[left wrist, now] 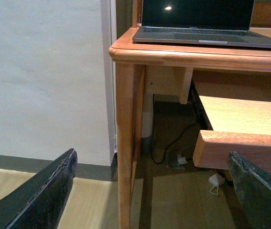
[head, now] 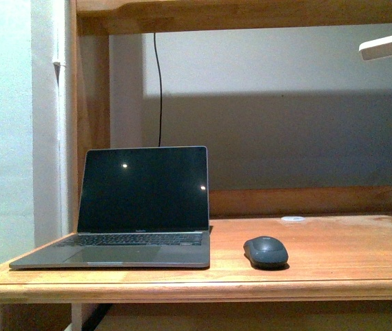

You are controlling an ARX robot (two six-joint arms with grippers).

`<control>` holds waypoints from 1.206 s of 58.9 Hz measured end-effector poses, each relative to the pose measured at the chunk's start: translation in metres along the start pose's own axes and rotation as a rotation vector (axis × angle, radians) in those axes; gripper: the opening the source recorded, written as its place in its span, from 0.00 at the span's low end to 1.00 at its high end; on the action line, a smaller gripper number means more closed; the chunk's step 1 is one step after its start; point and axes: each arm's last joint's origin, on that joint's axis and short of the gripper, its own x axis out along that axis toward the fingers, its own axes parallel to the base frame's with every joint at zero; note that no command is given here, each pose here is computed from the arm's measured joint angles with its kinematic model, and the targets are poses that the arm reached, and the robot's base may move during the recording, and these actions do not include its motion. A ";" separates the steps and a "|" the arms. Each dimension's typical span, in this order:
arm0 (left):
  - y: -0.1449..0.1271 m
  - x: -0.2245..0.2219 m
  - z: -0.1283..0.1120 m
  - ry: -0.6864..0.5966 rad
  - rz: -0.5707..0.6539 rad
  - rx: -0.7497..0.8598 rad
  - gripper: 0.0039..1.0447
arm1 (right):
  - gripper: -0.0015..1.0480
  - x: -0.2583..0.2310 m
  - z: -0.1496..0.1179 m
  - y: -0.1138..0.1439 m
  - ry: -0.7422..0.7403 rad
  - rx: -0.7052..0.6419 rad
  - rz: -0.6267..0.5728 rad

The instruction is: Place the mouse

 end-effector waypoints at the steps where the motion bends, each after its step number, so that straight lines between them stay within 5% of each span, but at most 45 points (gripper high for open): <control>1: 0.000 0.000 0.000 0.000 0.000 0.000 0.93 | 0.93 0.001 0.000 0.000 0.002 0.000 0.000; 71: 0.000 0.000 0.000 0.000 0.000 0.000 0.93 | 0.93 0.194 0.046 -0.006 -0.048 0.059 -0.177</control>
